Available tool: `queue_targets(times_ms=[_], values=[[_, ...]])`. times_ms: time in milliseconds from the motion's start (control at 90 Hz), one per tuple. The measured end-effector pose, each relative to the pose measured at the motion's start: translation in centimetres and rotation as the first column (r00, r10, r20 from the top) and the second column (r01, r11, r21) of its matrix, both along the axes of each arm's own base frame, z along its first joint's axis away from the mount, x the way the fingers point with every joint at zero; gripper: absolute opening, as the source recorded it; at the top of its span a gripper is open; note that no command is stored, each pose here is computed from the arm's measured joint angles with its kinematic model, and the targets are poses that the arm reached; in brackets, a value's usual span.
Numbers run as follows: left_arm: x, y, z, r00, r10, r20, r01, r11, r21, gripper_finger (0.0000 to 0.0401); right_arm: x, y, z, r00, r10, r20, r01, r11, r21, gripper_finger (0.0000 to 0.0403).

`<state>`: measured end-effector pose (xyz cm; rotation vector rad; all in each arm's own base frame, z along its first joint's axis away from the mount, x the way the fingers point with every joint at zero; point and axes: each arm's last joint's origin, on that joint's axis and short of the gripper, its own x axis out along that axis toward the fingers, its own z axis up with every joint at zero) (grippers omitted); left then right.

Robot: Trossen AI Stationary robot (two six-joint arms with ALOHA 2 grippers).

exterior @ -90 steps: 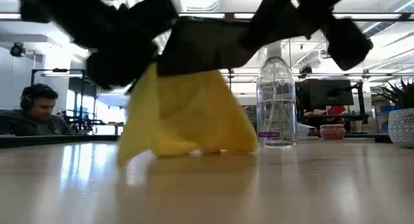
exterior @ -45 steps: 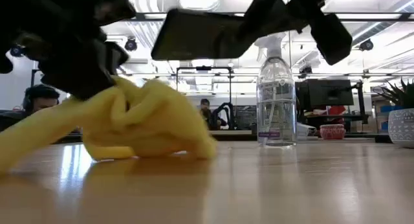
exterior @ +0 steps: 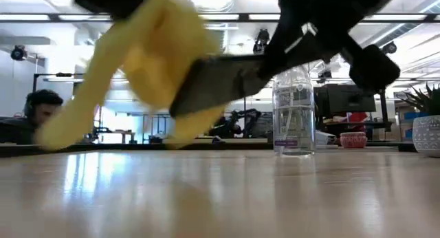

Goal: Apply microfiber cloth
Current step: Wipe the black cellphone with the yellow microfiber cloth

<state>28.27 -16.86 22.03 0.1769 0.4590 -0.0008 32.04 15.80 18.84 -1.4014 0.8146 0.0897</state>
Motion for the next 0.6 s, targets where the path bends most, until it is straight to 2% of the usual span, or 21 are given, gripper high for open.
queue_targets(times_ms=[67, 122, 322, 600], values=[[1.1, -0.3, -0.6, 0.996, -0.087, 0.030, 0.087, 0.996, -0.007, 0.0009, 0.3, -0.2, -0.1, 1.000, -0.011, 0.001, 0.011, 1.000, 0.002, 0.0010], [1.8, -0.3, -1.3, 0.992, -0.118, 0.038, 0.119, 0.993, -0.022, 0.0009, 0.5, -0.3, -0.1, 1.000, -0.024, 0.010, 0.024, 1.000, 0.009, 0.0010], [2.2, 0.4, -3.7, 0.995, -0.060, -0.085, 0.059, 0.998, -0.009, 0.0009, 0.5, 0.0, 0.0, 1.000, -0.008, -0.001, 0.008, 1.000, 0.007, 0.0010], [0.1, 0.5, -1.7, 0.989, -0.069, -0.131, 0.068, 0.998, -0.014, 0.0009, 0.5, 0.3, 0.2, 0.999, -0.019, 0.028, 0.017, 0.999, 0.046, 0.0010]])
